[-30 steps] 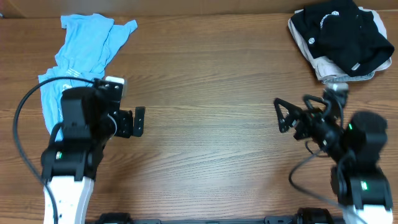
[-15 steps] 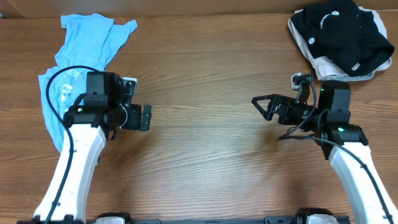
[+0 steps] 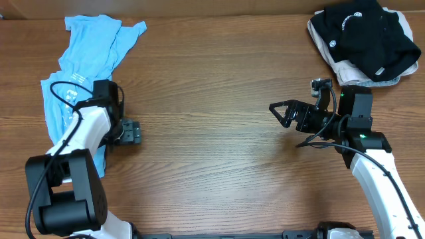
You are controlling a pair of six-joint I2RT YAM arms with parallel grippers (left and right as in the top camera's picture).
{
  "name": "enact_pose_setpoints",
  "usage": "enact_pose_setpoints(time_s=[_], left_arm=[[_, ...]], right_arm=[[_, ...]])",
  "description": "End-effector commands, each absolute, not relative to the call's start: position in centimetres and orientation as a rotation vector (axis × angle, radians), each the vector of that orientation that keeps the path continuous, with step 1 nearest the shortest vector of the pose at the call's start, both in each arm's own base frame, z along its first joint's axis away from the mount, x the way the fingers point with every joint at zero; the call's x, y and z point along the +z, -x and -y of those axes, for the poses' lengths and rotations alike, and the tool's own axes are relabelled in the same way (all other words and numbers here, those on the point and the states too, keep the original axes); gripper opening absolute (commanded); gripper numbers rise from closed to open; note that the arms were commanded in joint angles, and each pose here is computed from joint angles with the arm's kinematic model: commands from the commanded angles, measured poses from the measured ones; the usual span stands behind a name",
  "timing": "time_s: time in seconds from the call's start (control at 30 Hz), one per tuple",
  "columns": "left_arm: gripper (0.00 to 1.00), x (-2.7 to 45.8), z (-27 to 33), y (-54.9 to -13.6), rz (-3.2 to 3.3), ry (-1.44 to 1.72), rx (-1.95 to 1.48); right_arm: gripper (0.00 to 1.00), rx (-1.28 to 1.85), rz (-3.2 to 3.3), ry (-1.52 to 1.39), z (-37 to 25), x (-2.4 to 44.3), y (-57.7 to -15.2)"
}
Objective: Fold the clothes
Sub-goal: 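Move left gripper down onto the blue T-shirt and grasp it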
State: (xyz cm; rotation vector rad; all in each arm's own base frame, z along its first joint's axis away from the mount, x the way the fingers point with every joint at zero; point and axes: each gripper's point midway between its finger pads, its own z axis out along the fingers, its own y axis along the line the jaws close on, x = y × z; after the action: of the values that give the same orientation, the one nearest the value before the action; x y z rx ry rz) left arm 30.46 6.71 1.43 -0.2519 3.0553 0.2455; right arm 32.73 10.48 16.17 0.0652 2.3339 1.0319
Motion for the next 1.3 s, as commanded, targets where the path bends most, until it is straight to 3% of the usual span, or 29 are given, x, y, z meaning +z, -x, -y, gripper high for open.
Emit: enact_pose_setpoints(time_s=[0.0,0.23,0.3,0.37,0.73,0.87,1.27], left_arm=[[0.91,1.9,-8.1,-30.8,-3.031,0.337,0.3],[0.92,2.3,-9.5,-30.1,-3.035,0.354,0.44],[0.78,2.4,-10.2,-29.3,-3.04,0.408,0.502],[0.74,2.6,-10.5,-28.4,-3.041,0.514,0.541],[0.68,2.5,-10.6,-28.1,-3.042,0.567,0.544],[0.59,2.4,-10.5,-27.9,-3.047,0.566,0.545],[0.59,1.6,-11.3,-27.0,-3.037,0.565,0.626]], right_arm=[[1.0,1.007,-2.309,-0.048,-10.4,17.2,-33.3],[1.0,1.002,-2.291,-0.037,-10.4,17.5,-33.6],[0.99,1.0,-2.285,-0.034,-10.4,17.6,-33.7],[0.99,0.997,-2.282,-0.034,-10.4,17.6,-33.8],[0.99,0.996,-2.306,-0.05,-10.3,17.2,-33.5],[1.0,0.962,-2.335,-0.081,-9.9,16.6,-33.4],[1.0,0.904,-2.385,-0.132,-9.1,15.5,-33.0]])
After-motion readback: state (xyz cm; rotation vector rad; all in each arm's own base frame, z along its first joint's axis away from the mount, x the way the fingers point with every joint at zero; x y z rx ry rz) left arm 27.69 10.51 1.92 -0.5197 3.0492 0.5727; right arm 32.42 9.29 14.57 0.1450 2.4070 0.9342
